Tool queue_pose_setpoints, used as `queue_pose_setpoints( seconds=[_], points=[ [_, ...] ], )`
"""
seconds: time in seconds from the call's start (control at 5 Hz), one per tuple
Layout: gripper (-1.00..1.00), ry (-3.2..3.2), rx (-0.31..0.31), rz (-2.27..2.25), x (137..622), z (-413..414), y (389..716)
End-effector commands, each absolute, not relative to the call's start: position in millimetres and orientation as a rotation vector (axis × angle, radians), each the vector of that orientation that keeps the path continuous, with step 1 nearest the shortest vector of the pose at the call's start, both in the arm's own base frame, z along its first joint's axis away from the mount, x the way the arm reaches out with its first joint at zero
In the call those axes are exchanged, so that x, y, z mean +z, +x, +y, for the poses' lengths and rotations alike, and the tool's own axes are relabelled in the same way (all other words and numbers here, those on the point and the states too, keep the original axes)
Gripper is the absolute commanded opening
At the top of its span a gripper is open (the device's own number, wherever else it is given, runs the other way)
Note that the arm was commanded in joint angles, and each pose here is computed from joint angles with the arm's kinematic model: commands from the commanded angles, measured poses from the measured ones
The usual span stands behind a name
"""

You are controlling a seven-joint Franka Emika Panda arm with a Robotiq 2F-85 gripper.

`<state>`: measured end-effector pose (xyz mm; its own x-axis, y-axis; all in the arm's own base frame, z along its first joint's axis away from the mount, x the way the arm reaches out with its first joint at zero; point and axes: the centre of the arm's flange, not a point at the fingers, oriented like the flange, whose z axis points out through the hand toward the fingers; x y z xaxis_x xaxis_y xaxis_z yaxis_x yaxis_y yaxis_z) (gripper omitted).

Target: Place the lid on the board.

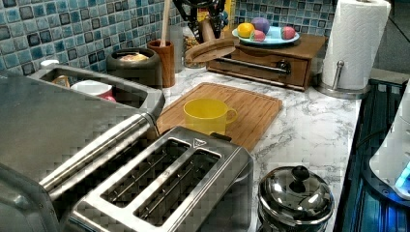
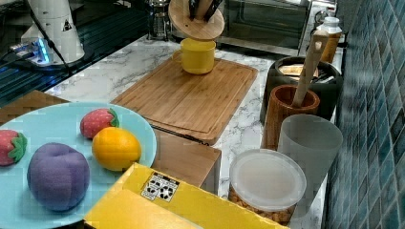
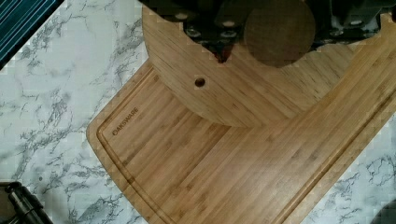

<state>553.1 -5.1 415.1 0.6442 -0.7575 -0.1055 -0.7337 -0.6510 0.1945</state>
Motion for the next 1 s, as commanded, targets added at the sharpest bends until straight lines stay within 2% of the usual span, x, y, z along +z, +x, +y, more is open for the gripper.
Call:
queue_pose_setpoints(
  seconds=[0.2, 0.8, 1.0],
  points=[
    [-1.0, 2.523, 0.321, -1.689, 522.0, 30.5, 596.7],
    [-1.0, 2.55, 0.385, -1.771, 504.2, -35.2, 588.6],
    [-1.0, 2.548, 0.384, -1.723, 489.4, -40.9, 589.6]
  ],
)
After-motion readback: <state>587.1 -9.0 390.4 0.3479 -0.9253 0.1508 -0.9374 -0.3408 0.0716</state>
